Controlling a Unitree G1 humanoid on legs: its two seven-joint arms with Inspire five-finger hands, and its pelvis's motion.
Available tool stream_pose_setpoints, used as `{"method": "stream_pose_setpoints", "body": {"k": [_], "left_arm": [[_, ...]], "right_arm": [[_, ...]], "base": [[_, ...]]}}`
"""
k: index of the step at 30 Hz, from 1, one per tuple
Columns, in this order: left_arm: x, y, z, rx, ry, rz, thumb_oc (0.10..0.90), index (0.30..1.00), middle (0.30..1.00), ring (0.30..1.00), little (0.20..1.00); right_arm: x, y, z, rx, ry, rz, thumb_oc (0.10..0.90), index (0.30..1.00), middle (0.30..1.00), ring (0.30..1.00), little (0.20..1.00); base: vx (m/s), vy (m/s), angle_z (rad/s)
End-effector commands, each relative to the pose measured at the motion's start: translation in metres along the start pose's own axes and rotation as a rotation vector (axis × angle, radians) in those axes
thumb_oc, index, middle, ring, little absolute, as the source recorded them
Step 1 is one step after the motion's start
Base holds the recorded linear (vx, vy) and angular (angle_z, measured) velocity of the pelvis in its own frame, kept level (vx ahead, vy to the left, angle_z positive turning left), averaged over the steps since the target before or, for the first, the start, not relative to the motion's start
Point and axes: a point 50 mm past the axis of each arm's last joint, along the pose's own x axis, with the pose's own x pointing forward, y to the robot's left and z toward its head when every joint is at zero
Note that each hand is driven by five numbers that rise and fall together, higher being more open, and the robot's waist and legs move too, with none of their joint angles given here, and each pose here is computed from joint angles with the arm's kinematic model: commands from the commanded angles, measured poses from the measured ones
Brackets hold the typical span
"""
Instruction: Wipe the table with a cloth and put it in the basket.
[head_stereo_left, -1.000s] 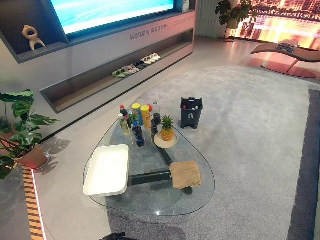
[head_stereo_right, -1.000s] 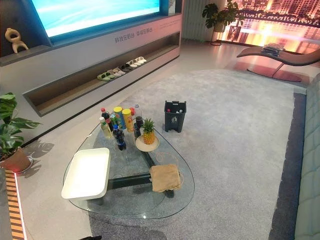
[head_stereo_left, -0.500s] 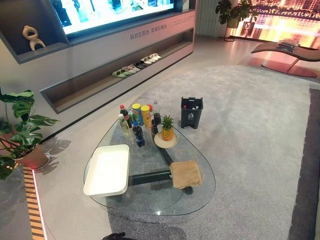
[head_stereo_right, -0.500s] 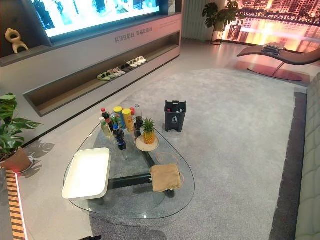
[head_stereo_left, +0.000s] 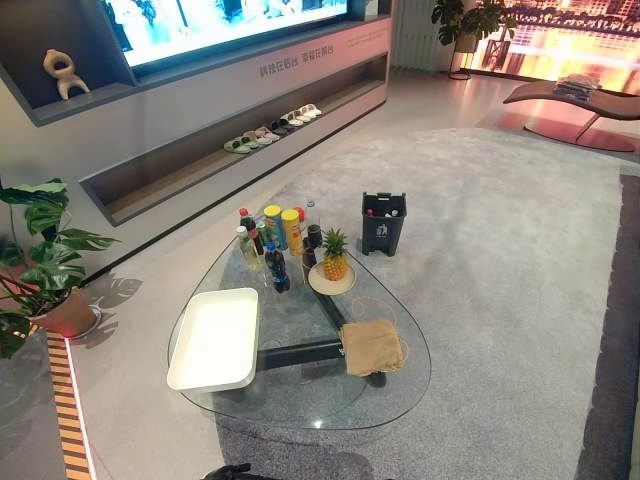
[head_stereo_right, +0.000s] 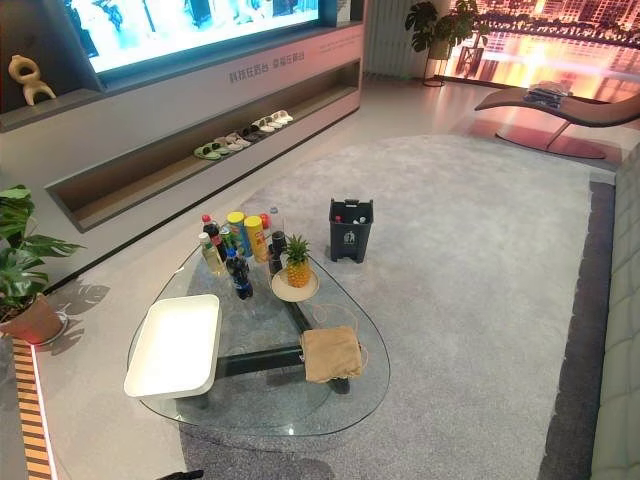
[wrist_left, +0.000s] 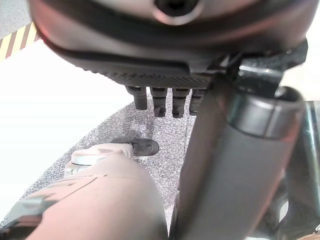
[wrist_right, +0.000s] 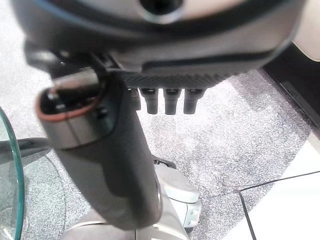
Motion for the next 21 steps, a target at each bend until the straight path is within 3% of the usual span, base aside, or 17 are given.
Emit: {"method": "stream_pose_setpoints", "body": {"k": [1, 14, 21], "left_arm": [[-0.001, 0.015, 0.022, 0.056, -0.032, 0.066, 0.8, 0.9, 0.9, 0.9, 0.9], [-0.004, 0.029, 0.024, -0.002, -0.065, 0.112, 0.8, 0.9, 0.9, 0.9, 0.9], [-0.009, 0.023, 0.081, -0.105, -0.259, 0.08, 0.8, 0.9, 0.9, 0.9, 0.9]], "right_arm": [[-0.002, -0.008, 0.019, -0.029, -0.028, -0.032, 0.8, 0.9, 0.9, 0.9, 0.9], [-0.002, -0.018, 0.003, -0.049, 0.019, -0.047, 0.8, 0.9, 0.9, 0.9, 0.9], [-0.01, -0.04, 0.043, -0.045, -0.061, -0.116, 0.8, 0.9, 0.9, 0.9, 0.9]], "base": [[0.0, 0.0, 0.0], [0.05, 0.001, 0.0], [-0.24, 0.027, -0.03]]}}
